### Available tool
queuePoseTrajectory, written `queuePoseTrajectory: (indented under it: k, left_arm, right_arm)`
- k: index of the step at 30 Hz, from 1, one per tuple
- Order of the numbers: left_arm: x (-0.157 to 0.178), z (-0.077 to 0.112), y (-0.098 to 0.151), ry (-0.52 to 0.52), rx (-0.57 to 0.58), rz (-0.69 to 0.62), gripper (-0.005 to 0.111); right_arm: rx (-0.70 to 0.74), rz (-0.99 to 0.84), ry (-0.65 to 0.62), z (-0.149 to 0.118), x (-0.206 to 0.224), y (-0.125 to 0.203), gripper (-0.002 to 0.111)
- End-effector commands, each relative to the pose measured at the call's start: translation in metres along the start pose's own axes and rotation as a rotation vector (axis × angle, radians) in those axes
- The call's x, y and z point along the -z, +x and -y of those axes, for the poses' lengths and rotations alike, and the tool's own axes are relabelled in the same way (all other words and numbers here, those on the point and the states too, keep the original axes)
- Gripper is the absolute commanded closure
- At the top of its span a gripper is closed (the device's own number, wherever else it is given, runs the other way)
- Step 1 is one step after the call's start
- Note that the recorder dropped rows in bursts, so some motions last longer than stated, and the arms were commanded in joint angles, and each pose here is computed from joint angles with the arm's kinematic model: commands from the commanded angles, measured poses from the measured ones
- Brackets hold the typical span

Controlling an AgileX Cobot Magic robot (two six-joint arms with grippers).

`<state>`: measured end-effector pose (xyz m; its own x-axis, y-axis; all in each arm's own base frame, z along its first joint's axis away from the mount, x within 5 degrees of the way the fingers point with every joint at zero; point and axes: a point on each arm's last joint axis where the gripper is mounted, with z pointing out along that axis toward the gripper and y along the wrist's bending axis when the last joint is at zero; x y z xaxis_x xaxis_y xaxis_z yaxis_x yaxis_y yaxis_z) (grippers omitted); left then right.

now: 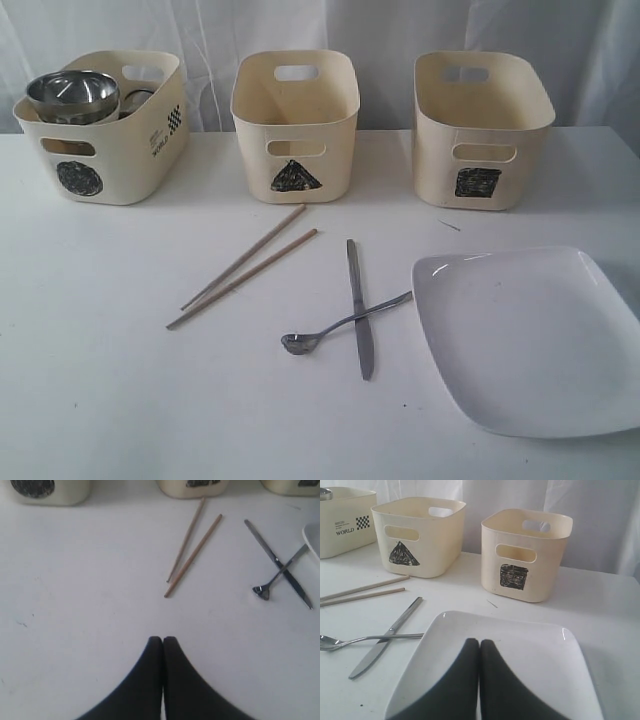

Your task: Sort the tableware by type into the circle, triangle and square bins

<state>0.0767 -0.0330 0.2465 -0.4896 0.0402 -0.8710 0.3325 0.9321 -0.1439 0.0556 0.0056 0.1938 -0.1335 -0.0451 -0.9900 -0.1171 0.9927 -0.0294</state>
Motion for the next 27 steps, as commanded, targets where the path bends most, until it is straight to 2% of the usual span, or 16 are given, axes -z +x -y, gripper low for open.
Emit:
queuePoseTrajectory:
  k: [1,8,24,27]
  left_arm:
    - [-0.003,-0.002,0.028,-0.006,-0.024,0.170,0.107]
    - [-0.010,-0.003,0.073,0.009,-0.017,0.251,0.107]
    - [-0.009,0.001,0.075,0.040,-0.022,0.241,0.107]
    - [-0.010,0.001,0.076,0.044,-0.053,0.234,0.107]
  right_arm:
    - [0.004,0.007,0.007,0.000,0.000,0.001,0.108]
    - [0.004,0.007,0.007,0.000,0.000,0.001,0.108]
    - [0.004,0.007,0.007,0.000,0.000,0.001,0.108]
    - [0.004,0.009,0.007,0.000,0.000,0.000,0.108]
